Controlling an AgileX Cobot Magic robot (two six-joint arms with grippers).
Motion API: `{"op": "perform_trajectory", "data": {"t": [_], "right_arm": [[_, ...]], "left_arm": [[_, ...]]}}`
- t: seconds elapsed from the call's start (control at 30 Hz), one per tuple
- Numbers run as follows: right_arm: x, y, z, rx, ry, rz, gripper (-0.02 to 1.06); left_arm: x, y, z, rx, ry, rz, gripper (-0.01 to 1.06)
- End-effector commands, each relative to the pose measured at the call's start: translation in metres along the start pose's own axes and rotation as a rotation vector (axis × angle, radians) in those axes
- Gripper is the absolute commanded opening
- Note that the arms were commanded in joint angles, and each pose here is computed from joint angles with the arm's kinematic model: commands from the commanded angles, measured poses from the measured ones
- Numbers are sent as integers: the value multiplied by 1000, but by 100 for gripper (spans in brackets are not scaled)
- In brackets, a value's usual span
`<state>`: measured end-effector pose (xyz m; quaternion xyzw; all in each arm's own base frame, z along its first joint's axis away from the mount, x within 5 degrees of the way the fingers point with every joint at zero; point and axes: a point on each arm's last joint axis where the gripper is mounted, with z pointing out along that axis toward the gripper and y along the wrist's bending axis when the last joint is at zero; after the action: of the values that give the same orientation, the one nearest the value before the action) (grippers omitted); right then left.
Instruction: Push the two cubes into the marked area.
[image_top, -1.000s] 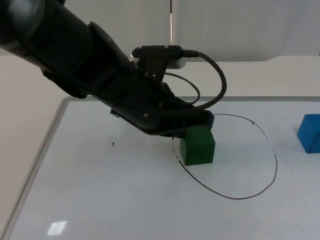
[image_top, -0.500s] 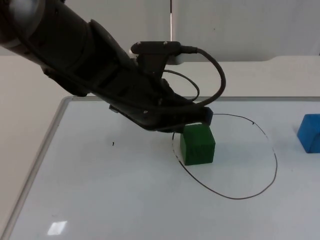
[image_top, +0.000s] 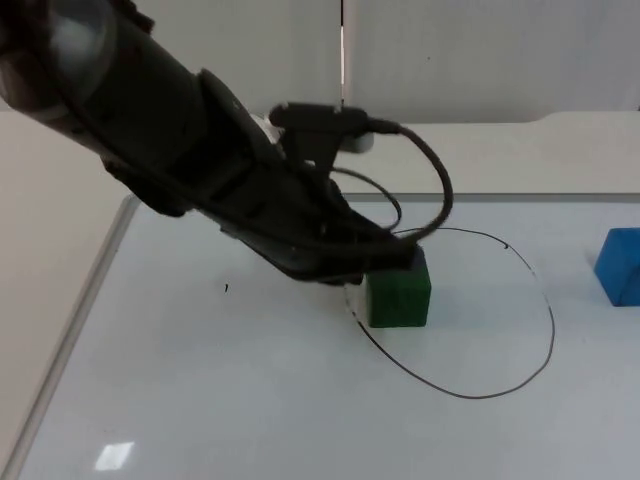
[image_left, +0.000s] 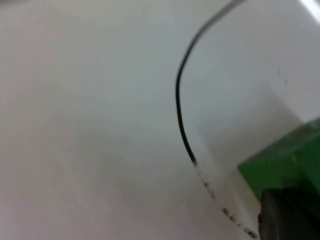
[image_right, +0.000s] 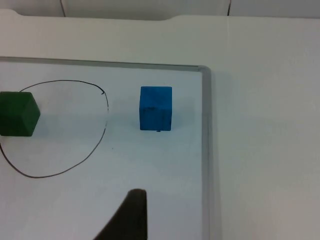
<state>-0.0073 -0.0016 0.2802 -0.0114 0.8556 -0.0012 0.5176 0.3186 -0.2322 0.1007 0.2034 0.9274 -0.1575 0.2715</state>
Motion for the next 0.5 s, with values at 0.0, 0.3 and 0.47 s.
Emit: {"op": "perform_trajectory", "data": {"t": [0.0,0.3,0.47], "right_arm": [[0,0,0,10,-6,-12,105],[0,0,0,10,-6,-12,105],[0,0,0,10,-6,-12,105]], "left_arm": [[2,-6,2,10,9,15,0],[2,-11,3,8,0,26,0],[2,-10,3,6,-1,35,0]]}}
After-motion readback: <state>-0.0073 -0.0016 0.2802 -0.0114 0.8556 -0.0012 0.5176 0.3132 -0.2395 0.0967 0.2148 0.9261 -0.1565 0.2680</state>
